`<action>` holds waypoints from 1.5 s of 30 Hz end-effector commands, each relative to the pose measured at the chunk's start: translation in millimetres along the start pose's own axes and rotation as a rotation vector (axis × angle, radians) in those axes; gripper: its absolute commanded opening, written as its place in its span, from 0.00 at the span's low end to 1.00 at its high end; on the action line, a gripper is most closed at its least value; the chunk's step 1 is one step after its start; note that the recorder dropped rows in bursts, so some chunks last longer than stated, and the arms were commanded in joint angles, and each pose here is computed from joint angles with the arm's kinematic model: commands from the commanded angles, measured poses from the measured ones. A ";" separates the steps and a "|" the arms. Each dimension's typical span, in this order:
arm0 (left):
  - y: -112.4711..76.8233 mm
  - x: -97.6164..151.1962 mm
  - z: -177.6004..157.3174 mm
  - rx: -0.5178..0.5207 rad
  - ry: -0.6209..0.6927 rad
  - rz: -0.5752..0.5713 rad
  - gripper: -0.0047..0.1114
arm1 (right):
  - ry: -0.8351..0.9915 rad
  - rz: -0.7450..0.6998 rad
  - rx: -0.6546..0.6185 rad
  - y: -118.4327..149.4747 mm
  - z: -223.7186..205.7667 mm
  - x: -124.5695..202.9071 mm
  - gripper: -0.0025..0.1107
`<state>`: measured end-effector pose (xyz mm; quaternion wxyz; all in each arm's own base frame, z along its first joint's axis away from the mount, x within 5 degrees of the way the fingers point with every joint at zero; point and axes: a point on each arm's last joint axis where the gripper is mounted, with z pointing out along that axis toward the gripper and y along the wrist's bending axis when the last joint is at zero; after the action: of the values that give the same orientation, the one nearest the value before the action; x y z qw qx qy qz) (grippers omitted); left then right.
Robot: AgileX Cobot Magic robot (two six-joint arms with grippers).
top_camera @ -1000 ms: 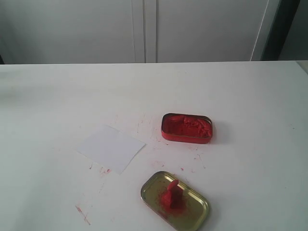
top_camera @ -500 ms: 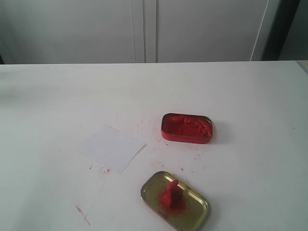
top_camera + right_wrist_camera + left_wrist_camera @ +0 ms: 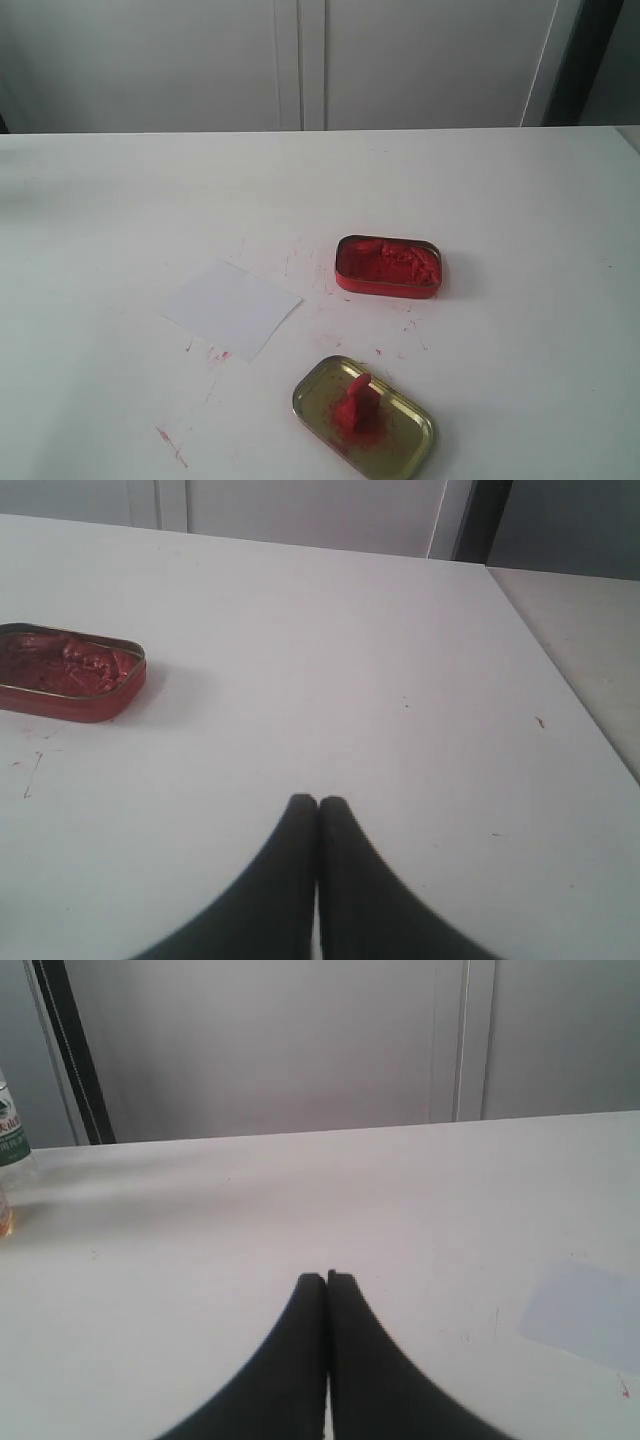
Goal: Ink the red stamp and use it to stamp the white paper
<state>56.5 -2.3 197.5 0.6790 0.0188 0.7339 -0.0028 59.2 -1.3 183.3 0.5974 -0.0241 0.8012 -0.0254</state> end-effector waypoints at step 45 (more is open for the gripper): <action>-13.4 -120.4 74.2 0.352 1.037 0.136 0.04 | -0.008 0.005 0.006 -0.3 0.4 0.6 0.02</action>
<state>131.4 -18.1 315.7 0.2371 0.1743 0.9542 -0.0540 59.2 -1.3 183.3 0.5974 -0.0241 0.8012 -0.0254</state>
